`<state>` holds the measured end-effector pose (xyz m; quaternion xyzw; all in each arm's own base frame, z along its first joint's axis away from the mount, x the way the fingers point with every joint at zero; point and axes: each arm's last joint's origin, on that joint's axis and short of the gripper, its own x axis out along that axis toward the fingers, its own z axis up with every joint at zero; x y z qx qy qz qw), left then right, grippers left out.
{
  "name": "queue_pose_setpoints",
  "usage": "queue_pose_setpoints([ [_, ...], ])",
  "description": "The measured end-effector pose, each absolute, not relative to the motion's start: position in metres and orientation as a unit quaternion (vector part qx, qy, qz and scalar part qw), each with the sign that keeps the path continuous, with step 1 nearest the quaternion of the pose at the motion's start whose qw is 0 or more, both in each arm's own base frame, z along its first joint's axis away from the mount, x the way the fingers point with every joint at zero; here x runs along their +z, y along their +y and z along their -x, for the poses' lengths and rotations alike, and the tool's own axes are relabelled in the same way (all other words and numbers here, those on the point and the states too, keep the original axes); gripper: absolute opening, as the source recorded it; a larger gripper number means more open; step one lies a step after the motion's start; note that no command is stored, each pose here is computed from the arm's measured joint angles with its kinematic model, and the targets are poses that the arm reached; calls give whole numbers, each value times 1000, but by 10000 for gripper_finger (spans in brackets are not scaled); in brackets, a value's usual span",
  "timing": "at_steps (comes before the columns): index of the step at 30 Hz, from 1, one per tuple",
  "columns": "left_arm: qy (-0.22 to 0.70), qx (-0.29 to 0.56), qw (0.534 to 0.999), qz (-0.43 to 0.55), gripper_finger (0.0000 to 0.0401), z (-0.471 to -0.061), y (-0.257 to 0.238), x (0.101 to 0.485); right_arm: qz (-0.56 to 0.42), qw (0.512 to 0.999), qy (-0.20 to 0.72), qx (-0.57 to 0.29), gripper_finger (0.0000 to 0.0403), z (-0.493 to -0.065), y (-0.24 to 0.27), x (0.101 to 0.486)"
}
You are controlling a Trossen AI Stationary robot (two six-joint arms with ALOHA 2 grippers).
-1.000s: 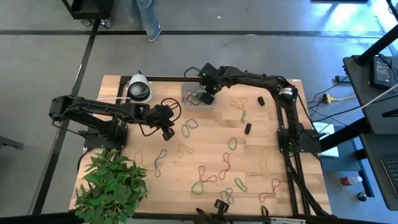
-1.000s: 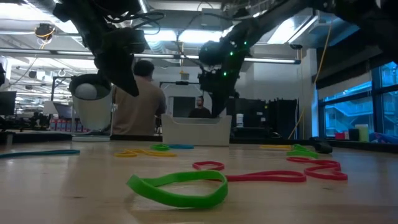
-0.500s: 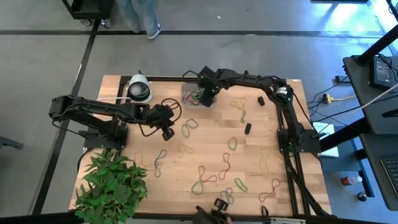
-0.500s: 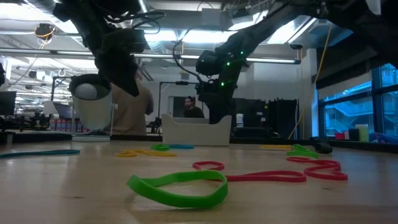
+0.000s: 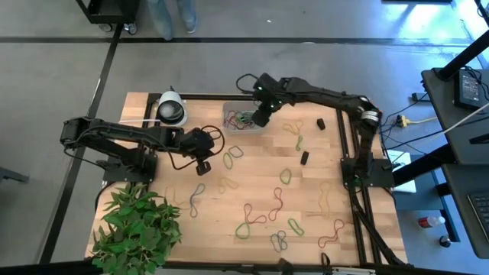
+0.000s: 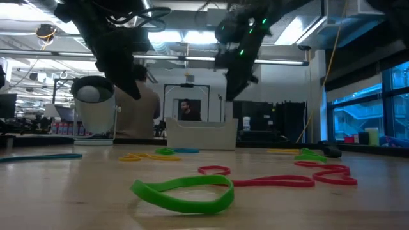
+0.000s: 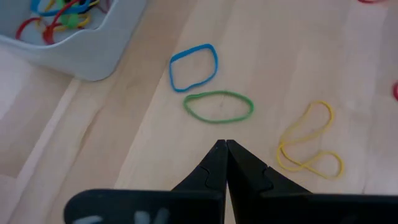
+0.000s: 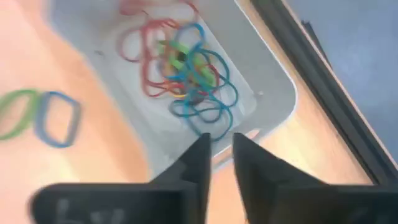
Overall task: Pick and place rubber bands into bin
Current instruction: Put the yellow rubber band into the white bin
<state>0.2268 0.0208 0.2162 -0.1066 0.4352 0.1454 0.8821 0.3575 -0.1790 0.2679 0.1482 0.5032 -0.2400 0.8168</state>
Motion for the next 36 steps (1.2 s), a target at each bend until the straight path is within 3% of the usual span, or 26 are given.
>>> queue_pose_setpoints([
  [3, 439, 132, 884, 93, 1, -227, 20, 216, -155, 823, 495, -233, 9, -343, -154, 275],
  [11, 440, 116, 885, 94, 14, -227, 19, 216, -222, 855, 417, -214, 6, -282, -65, 265],
  [20, 443, 86, 885, 113, 113, -228, 2, 216, -285, 870, 350, -197, 9, -218, 5, 231],
  [26, 448, 77, 880, 142, 155, -227, -28, 214, -280, 870, 368, -173, 9, -194, 25, 213],
  [30, 488, 104, 852, 161, 160, -226, -50, 213, -266, 874, 380, -148, 9, -187, 35, 209],
  [36, 604, 130, 769, 166, 158, -224, -77, 199, -224, 878, 406, -116, 9, -180, 46, 206],
])
